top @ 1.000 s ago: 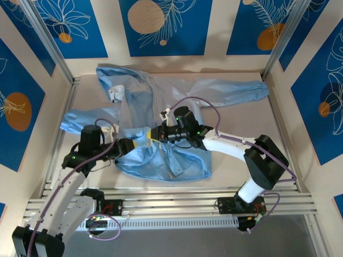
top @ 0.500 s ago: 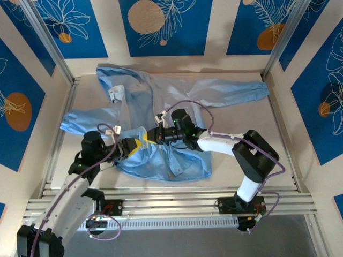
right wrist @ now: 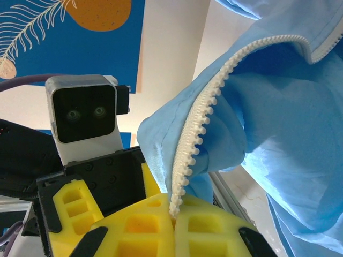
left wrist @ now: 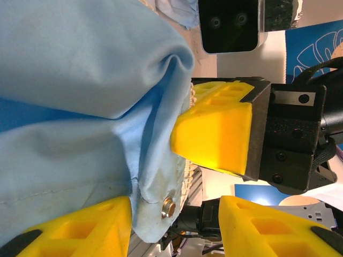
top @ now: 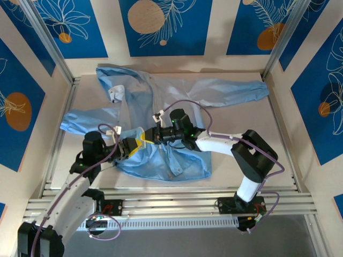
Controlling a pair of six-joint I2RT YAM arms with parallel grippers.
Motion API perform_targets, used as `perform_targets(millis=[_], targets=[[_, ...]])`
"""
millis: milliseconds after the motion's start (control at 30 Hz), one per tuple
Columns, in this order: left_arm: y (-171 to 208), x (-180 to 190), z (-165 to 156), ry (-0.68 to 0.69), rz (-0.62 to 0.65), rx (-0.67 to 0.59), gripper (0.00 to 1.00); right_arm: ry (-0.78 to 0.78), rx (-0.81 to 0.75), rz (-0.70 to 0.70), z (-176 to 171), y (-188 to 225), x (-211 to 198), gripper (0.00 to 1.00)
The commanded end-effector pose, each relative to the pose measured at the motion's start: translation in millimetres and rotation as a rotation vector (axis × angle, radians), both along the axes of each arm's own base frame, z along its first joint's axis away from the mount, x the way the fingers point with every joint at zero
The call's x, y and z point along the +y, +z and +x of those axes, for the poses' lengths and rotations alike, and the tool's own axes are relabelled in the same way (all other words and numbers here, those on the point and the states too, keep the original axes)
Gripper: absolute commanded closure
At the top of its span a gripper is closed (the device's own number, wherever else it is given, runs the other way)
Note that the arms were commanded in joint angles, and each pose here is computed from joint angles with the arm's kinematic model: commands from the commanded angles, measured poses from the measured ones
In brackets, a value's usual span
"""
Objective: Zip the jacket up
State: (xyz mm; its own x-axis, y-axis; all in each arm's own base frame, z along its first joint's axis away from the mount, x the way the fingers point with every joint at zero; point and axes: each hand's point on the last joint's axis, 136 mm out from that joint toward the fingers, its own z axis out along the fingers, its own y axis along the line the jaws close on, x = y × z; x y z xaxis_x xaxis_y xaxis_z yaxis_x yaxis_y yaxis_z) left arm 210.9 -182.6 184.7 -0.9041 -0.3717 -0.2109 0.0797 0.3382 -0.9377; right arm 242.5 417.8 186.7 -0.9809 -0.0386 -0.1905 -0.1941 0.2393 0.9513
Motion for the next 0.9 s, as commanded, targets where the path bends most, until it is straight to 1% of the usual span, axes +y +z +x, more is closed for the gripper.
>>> perform_targets(millis=[0, 67, 200, 267, 533, 600, 767, 833, 867], targets=[[6, -4, 0, -0.015, -0.034, -0.024, 0.55, 0.016, -0.003, 0.024, 0, 7, 8, 1.00], [10, -5, 0, -0.020, -0.050, -0.034, 0.60, 0.016, 0.000, 0.027, 1, 6, 9, 1.00], [12, -7, -1, -0.036, -0.058, -0.034, 0.73, 0.015, 0.007, 0.028, 2, 5, 10, 1.00], [11, -7, -2, -0.040, -0.056, -0.029, 0.78, 0.017, 0.008, 0.028, 1, 5, 11, 1.00], [2, -7, -6, -0.049, -0.041, -0.004, 0.79, 0.022, 0.008, 0.022, -2, 4, 10, 1.00], [1, -7, -7, -0.053, -0.039, 0.001, 0.83, 0.024, 0.007, 0.020, -2, 4, 10, 1.00], [-3, -6, -7, -0.049, -0.029, 0.009, 0.99, 0.026, 0.000, 0.004, -3, 4, 9, 1.00], [-4, -6, -7, -0.051, -0.027, 0.011, 1.00, 0.027, -0.013, -0.007, -3, 5, 7, 0.98], [-6, -6, -7, -0.050, -0.026, 0.012, 1.00, 0.029, -0.019, -0.016, -4, 6, 7, 0.94]])
